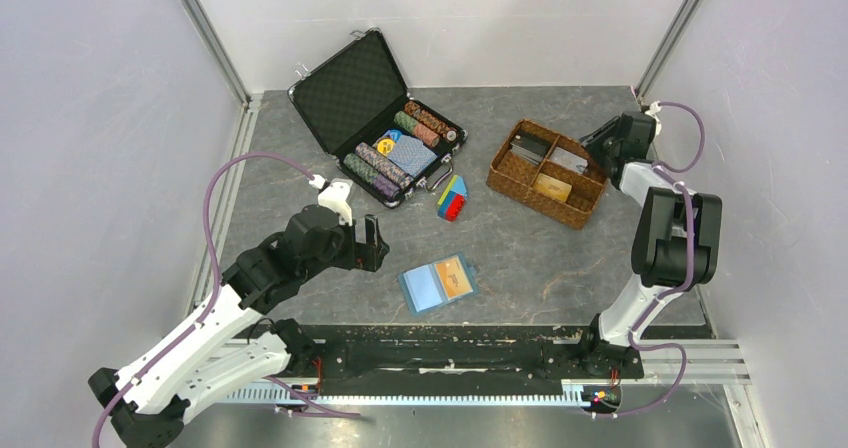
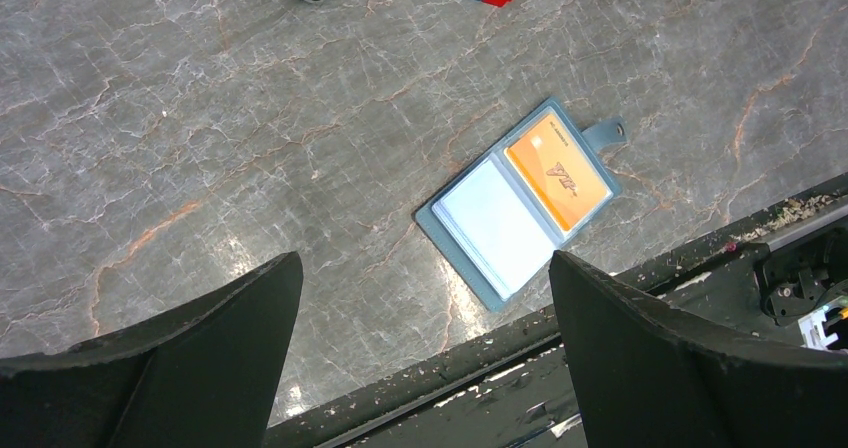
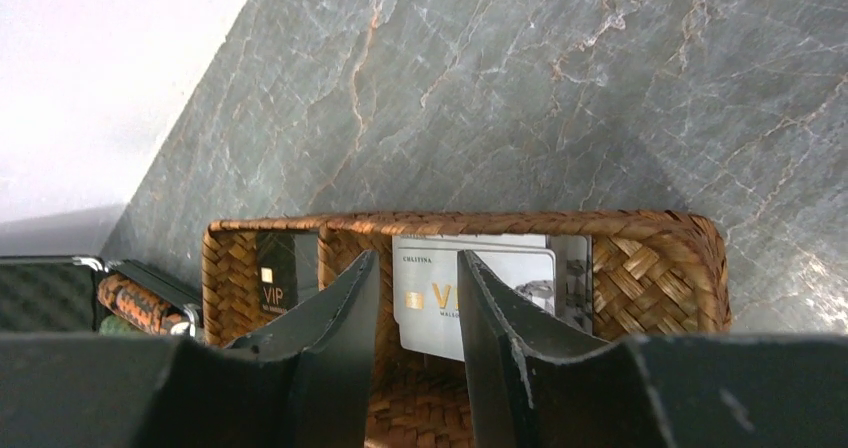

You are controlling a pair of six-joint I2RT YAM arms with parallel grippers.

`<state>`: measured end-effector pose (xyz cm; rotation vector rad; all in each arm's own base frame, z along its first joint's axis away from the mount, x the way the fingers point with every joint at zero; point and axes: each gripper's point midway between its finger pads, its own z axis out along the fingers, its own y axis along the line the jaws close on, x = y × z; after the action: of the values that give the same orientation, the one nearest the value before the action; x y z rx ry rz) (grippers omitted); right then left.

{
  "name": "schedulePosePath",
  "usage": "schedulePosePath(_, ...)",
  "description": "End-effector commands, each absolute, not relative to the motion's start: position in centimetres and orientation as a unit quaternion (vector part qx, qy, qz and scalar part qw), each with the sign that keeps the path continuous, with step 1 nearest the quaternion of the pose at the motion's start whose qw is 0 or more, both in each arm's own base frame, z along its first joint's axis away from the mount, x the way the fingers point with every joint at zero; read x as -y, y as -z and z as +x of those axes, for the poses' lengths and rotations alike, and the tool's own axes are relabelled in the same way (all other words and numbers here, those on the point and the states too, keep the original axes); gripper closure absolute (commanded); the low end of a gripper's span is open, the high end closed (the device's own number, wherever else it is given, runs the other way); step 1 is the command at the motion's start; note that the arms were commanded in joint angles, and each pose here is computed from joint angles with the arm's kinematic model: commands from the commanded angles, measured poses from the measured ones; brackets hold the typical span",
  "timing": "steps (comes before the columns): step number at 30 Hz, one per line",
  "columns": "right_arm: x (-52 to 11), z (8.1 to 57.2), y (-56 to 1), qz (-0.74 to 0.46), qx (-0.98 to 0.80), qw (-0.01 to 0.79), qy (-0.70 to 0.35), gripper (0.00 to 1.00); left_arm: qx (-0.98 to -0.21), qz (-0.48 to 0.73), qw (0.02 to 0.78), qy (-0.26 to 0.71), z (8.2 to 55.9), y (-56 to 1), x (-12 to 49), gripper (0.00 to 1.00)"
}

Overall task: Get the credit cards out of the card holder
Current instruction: Place the credit card in the storage box.

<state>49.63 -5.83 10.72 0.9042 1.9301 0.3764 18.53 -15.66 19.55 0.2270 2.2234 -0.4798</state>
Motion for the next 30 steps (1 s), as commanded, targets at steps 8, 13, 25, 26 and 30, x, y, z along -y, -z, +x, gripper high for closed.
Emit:
schedulePosePath(8, -0.6, 45.2, -14.8, 0.233, -0.826, 0.472, -0.204, 0.62, -0.881, 0.092, 0.426, 0.183, 19.3, -19.7, 15.7, 0.00)
schedulePosePath(13, -7.5, 40.5, -14.1, 0.138, -0.845, 0.459, -0.239, 0.62, -0.889, 0.107, 0.397, 0.201, 18.8, -18.9, 17.0, 0.00)
schedulePosePath(25, -20.0, 27.2, -10.6, -0.037, -0.846, 0.386, -0.366, 0.64, -0.902, 0.096, 0.276, 0.317, 17.2, -14.6, 23.2, 0.15)
schedulePosePath(26, -20.8, 26.2, -10.5, -0.050, -0.845, 0.381, -0.372, 0.65, -0.902, 0.093, 0.269, 0.326, 17.2, -14.3, 23.7, 0.17)
schedulePosePath(30, -23.5, 23.1, -11.2, -0.081, -0.825, 0.375, -0.414, 0.68, -0.898, 0.071, 0.249, 0.357, 17.1, -12.8, 25.0, 0.26)
